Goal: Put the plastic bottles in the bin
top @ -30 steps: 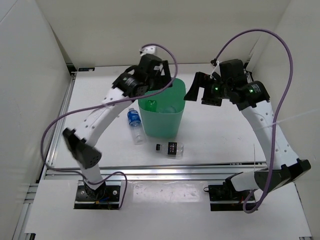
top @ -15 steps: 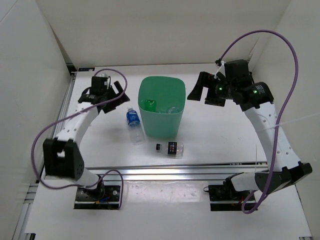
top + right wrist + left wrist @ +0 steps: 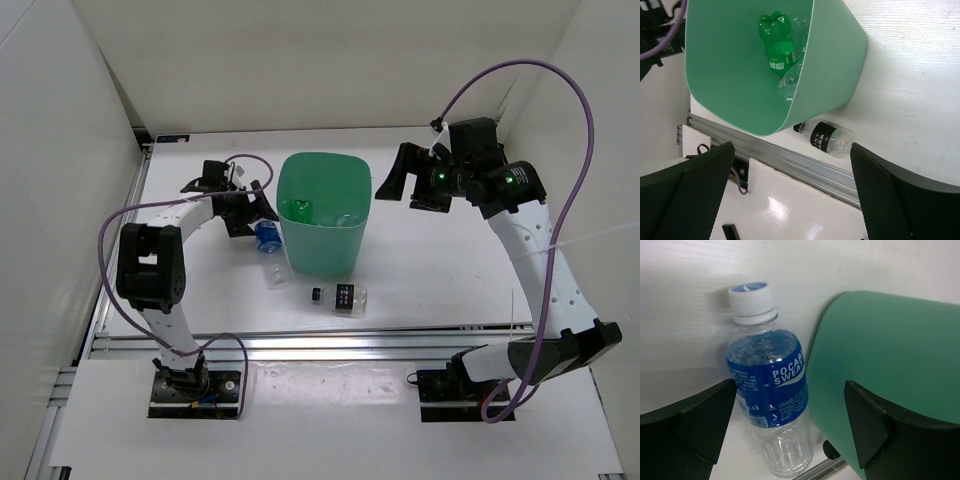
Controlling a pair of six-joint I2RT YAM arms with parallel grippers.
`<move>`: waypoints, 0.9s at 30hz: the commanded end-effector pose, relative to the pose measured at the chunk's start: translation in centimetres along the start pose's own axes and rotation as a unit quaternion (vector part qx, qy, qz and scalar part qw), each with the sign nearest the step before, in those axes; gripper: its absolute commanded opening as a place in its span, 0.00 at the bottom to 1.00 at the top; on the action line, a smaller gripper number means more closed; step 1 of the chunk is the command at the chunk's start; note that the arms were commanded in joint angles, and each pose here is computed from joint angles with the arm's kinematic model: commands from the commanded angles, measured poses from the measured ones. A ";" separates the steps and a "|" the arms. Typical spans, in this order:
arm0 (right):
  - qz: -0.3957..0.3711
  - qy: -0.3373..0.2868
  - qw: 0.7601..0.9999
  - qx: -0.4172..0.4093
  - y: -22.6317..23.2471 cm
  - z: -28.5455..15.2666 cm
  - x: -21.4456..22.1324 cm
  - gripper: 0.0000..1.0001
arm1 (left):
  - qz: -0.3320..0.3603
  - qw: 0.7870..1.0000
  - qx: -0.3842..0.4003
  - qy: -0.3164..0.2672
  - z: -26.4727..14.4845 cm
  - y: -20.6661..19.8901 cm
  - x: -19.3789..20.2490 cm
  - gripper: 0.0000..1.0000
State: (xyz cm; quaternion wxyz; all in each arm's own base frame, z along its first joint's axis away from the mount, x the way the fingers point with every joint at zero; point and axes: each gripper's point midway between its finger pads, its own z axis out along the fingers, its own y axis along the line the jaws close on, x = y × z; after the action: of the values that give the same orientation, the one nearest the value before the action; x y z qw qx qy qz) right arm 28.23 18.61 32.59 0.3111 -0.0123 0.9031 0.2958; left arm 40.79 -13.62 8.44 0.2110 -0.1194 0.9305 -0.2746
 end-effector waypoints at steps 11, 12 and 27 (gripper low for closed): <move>-0.005 0.002 1.000 -0.001 -0.4 -0.4 0.2 1.00 | 0.019 1.000 0.021 -0.003 -1.7 -2.1 2.0 0.53; -0.003 0.007 1.000 0.001 -0.6 -0.2 0.4 1.00 | 0.026 0.999 0.022 -0.028 -3.0 -3.3 1.1 0.50; 0.023 0.017 1.000 -0.005 -1.4 1.5 1.9 1.00 | 0.126 0.927 0.088 -0.341 -24.4 -25.0 -9.3 0.48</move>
State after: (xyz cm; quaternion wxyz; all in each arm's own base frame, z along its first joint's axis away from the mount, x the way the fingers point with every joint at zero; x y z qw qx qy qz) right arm 27.91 18.38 28.67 0.2680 0.0057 0.9189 0.2895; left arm 40.02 -16.48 47.06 0.5936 -0.0910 0.7474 -0.2844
